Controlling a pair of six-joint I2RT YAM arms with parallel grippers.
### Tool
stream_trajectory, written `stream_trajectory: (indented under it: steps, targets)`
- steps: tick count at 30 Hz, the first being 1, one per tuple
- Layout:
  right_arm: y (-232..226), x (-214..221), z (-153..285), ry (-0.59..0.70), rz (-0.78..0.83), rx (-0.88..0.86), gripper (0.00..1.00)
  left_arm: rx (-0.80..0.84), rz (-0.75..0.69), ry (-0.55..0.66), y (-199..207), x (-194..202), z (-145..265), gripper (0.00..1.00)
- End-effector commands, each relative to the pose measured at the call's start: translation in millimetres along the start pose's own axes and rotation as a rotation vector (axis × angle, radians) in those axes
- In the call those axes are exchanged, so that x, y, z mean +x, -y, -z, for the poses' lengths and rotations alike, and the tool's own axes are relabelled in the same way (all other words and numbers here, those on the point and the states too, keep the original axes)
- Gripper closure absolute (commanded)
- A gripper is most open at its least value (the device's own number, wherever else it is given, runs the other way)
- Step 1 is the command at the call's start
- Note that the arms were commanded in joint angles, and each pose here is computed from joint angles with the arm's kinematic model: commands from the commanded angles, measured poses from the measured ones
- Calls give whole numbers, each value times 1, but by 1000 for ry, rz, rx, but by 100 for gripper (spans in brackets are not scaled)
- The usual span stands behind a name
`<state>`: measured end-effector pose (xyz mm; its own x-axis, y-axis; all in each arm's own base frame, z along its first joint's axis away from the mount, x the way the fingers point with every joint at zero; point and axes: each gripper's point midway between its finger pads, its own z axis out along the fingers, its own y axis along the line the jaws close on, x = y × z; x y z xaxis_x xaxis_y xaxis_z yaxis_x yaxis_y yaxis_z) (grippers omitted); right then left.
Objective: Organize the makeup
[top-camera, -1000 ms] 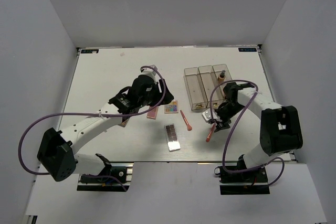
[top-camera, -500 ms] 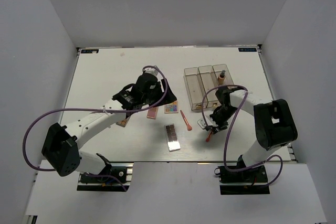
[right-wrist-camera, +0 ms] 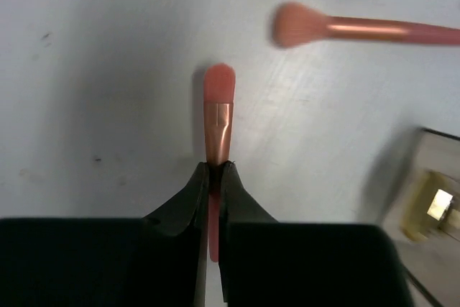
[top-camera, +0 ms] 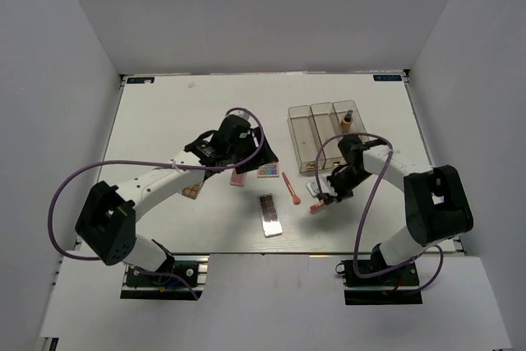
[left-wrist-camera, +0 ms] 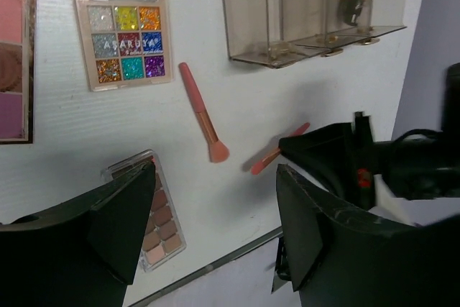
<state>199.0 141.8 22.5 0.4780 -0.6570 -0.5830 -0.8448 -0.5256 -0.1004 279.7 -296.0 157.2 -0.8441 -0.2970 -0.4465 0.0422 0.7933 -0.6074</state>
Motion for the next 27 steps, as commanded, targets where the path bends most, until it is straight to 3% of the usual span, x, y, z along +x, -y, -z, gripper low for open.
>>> stream_trajectory:
  steps: [1, 8, 17, 26, 27]
  targets:
    - [53, -30, 32, 110, -164, 205, 100, 32, 42, -44, 7, 5, -3, 22]
    - [102, -38, 85, 156, -471, 502, 100, 34, 92, -75, 15, -1, -32, 25]
    - [143, 3, 148, 119, -890, 898, 100, 16, 112, -192, 28, 11, -74, 28]
    - [171, 35, 170, 128, -1164, 1049, 100, -65, 122, -174, 14, 13, -90, 28]
    - [174, 37, 170, 128, -1179, 1047, 94, -69, 111, -166, 15, 15, -90, 28]
